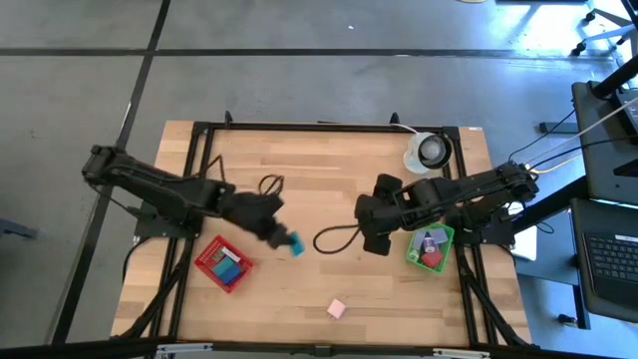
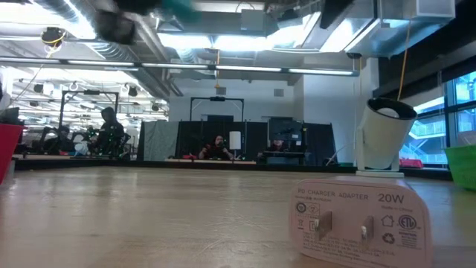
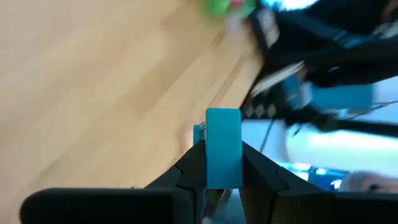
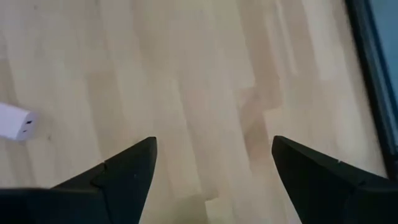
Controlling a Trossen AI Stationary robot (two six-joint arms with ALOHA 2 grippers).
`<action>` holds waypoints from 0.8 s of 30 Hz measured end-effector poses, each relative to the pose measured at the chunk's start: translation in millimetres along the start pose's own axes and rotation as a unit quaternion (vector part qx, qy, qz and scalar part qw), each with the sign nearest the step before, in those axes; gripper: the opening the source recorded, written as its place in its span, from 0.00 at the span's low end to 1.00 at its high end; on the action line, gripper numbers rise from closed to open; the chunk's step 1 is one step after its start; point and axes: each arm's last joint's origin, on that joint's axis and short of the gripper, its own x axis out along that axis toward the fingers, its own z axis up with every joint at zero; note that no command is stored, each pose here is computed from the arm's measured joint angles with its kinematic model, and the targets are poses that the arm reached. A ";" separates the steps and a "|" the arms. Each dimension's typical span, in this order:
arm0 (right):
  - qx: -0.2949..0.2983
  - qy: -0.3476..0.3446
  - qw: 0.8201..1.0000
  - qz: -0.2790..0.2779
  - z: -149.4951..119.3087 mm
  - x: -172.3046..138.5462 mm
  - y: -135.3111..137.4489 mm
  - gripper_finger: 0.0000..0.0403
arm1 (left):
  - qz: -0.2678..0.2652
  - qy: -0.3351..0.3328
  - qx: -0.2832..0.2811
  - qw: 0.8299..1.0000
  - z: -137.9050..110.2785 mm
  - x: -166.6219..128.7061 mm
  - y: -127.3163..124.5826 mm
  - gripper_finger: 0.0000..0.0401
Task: Pick & Place Office items
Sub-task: Put the light blue digital clock into the red bin
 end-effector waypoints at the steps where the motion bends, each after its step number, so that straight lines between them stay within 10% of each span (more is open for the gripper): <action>1: -0.002 -0.004 1.000 -0.006 -0.3 -0.5 0.5 0.80 | 0.017 0.016 -0.007 1.000 -8.4 -5.6 1.4 0.17; 14: -0.003 -0.043 0.998 -0.044 4.4 -0.9 -0.3 0.80 | 0.325 0.087 -0.143 0.931 -95.9 -55.9 40.8 0.17; 24: 0.015 -0.065 0.997 -0.040 12.2 1.3 -4.8 0.80 | 0.463 0.034 -0.160 0.871 -119.9 -52.9 58.8 0.17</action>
